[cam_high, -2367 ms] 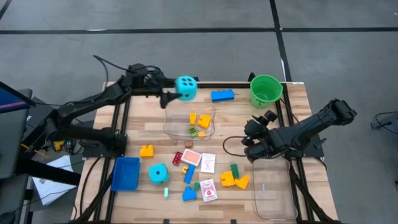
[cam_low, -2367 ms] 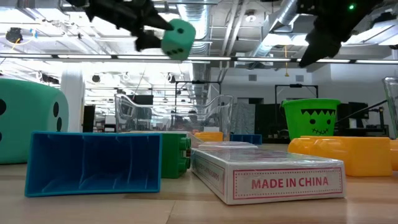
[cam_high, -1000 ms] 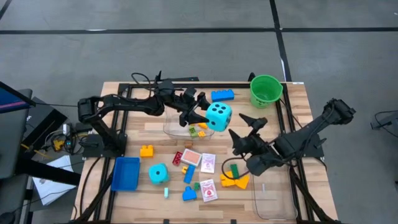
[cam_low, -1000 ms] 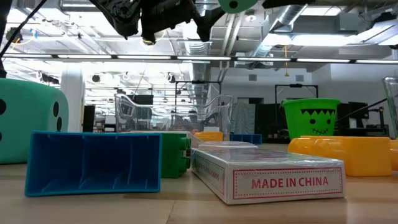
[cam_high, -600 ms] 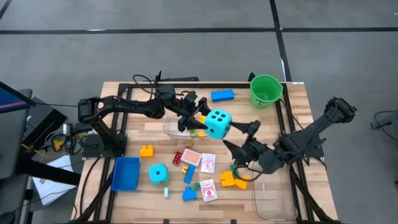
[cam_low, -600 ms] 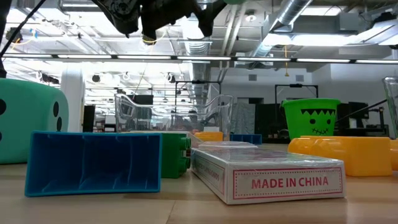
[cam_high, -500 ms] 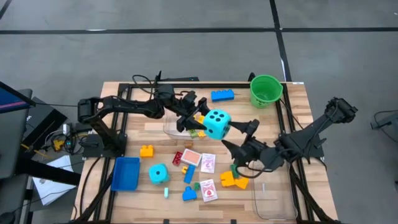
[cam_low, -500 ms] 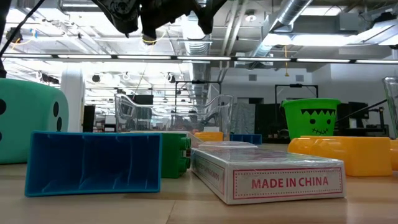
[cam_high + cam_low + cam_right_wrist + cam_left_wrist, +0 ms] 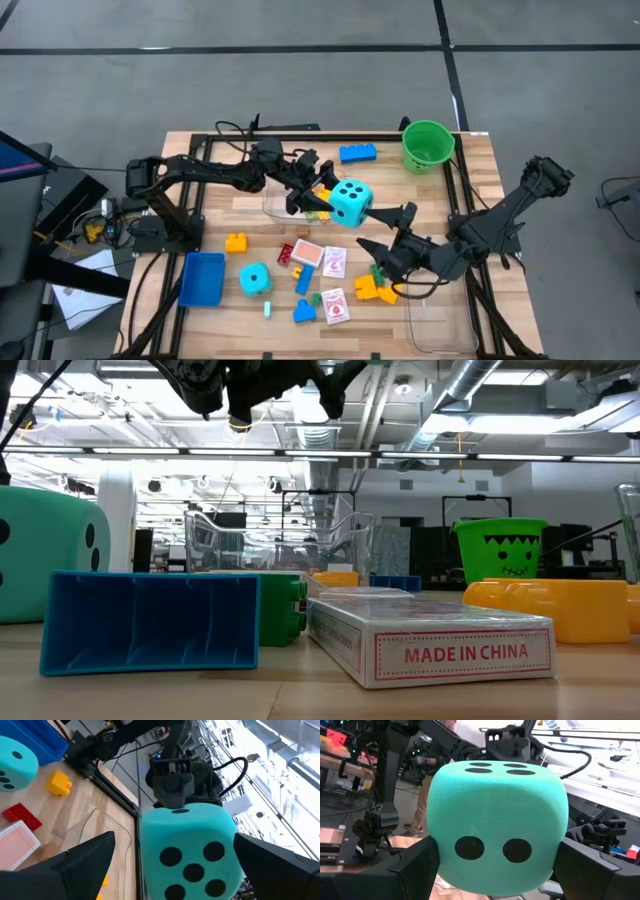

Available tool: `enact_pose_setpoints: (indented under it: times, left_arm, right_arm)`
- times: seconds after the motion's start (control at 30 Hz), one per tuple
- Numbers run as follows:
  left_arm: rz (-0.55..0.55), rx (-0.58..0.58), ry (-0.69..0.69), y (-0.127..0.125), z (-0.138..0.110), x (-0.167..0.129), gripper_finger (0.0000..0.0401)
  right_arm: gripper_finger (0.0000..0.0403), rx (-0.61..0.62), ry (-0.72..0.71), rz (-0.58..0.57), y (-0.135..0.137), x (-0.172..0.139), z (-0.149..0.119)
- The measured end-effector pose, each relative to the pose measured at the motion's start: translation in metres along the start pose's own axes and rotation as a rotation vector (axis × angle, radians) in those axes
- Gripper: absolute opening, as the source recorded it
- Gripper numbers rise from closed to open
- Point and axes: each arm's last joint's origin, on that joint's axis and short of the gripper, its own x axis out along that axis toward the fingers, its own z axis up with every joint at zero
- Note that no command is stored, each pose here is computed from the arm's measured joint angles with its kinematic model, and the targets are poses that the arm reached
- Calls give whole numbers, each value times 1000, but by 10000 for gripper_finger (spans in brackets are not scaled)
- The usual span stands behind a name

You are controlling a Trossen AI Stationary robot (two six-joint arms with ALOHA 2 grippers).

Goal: Pick & Place Toys
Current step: Put the blue die into the bottom transparent bin

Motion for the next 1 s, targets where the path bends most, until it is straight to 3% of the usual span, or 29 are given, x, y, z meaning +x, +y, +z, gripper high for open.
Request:
enact_pose_setpoints:
  times: [1.0]
  left_arm:
    - [-35,17,19,-8,-4,7,326]
  right_arm:
    - [399,-44,19,-7,-8,19,-8]
